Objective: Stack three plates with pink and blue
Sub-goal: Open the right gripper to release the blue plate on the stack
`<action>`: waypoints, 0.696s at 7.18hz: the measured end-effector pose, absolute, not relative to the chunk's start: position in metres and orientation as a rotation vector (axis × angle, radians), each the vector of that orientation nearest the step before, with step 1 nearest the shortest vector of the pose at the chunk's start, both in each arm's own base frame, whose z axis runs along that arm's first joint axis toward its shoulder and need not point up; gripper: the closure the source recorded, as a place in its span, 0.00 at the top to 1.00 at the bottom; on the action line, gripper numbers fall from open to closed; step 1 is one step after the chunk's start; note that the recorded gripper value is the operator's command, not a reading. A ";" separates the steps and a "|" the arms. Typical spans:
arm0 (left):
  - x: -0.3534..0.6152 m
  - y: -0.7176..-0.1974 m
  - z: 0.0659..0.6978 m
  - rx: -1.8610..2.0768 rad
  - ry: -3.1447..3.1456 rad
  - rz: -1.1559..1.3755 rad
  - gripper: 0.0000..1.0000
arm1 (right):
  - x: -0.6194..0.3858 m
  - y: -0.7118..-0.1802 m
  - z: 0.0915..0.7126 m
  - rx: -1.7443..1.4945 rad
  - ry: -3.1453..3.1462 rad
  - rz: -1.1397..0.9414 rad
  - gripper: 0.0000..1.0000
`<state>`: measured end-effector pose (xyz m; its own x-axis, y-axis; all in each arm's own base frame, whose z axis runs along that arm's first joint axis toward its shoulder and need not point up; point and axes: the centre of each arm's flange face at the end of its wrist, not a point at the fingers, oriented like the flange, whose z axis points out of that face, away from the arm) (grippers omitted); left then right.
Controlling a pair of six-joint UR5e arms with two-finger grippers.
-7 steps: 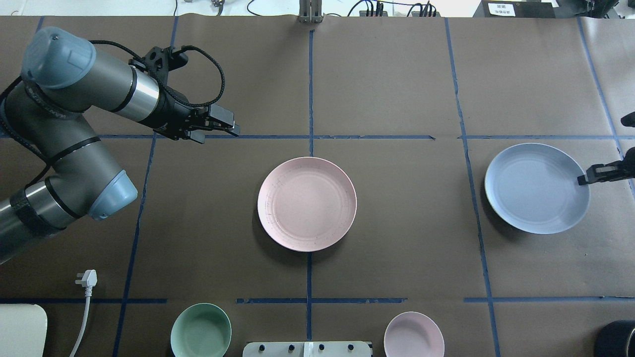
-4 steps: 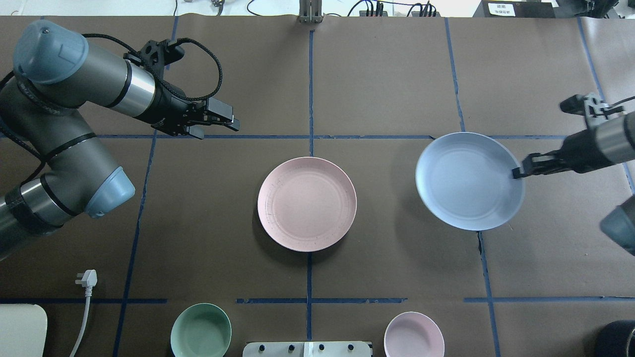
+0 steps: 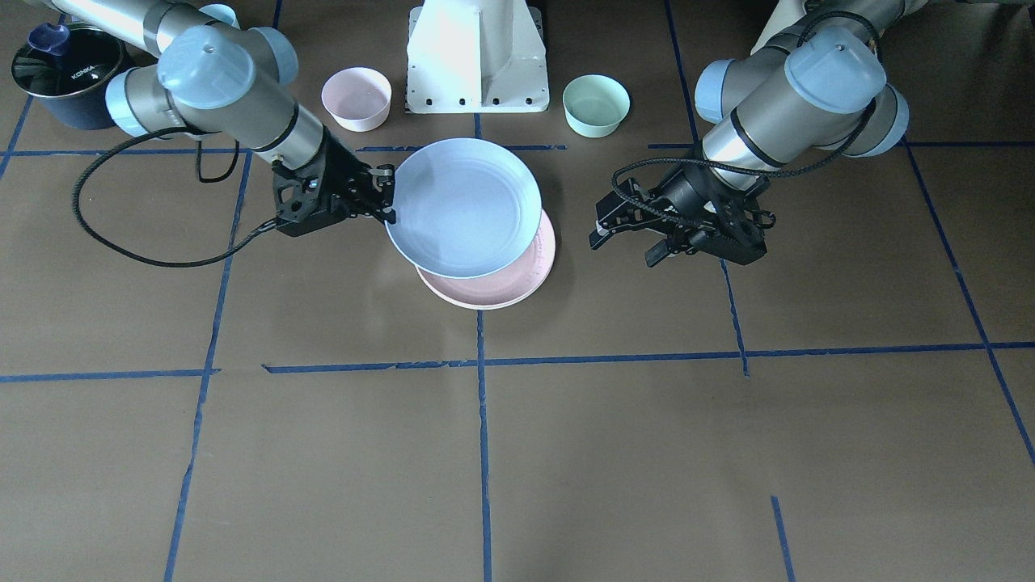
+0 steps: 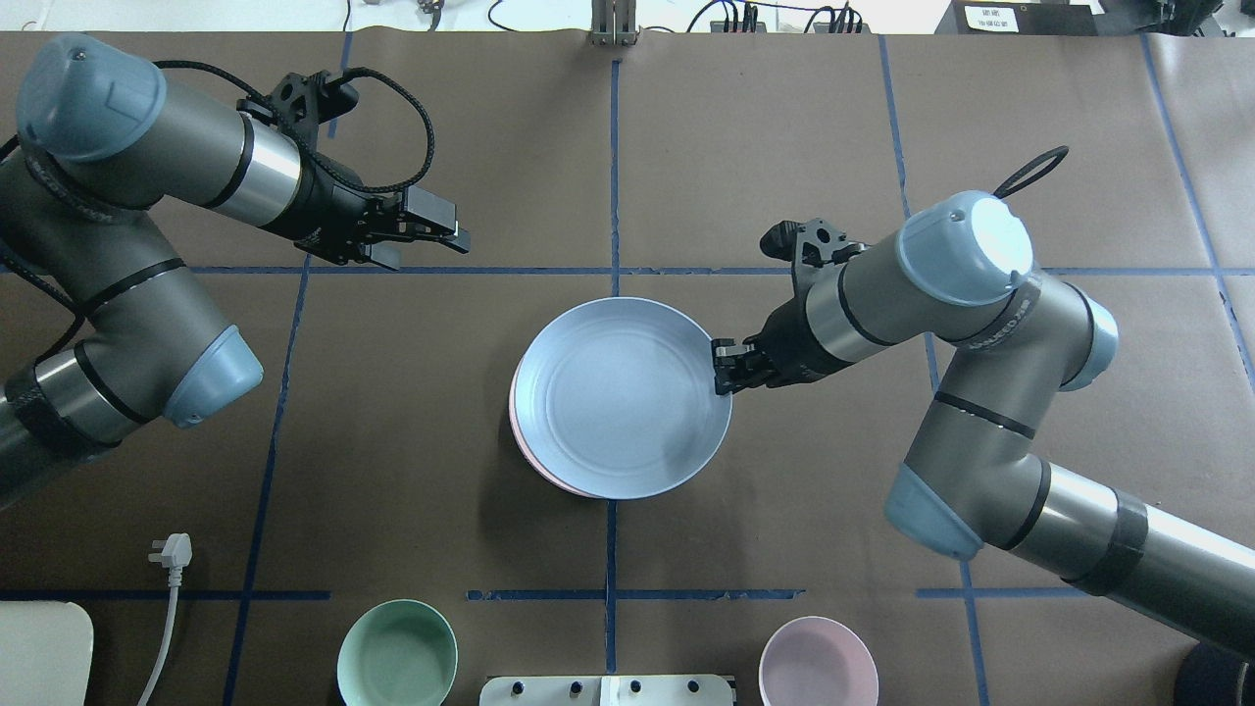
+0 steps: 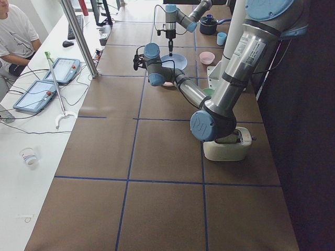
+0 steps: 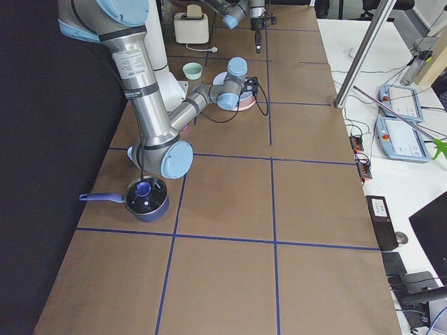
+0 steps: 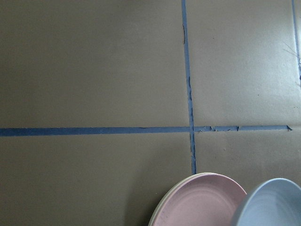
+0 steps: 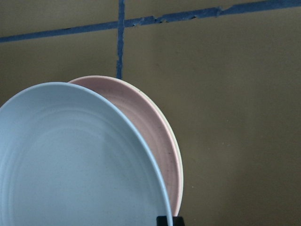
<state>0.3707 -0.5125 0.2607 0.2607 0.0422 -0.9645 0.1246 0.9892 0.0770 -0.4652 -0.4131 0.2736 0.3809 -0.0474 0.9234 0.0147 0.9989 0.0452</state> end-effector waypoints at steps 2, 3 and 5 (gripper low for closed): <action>0.371 -0.512 0.260 0.146 1.308 -0.058 1.00 | -0.482 -0.410 0.277 0.027 -1.148 -0.034 0.32; 0.371 -0.512 0.260 0.146 1.308 -0.059 1.00 | -0.485 -0.412 0.281 0.026 -1.137 -0.029 0.99; 0.371 -0.513 0.261 0.146 1.307 -0.059 1.00 | -0.487 -0.415 0.278 0.041 -1.134 -0.009 1.00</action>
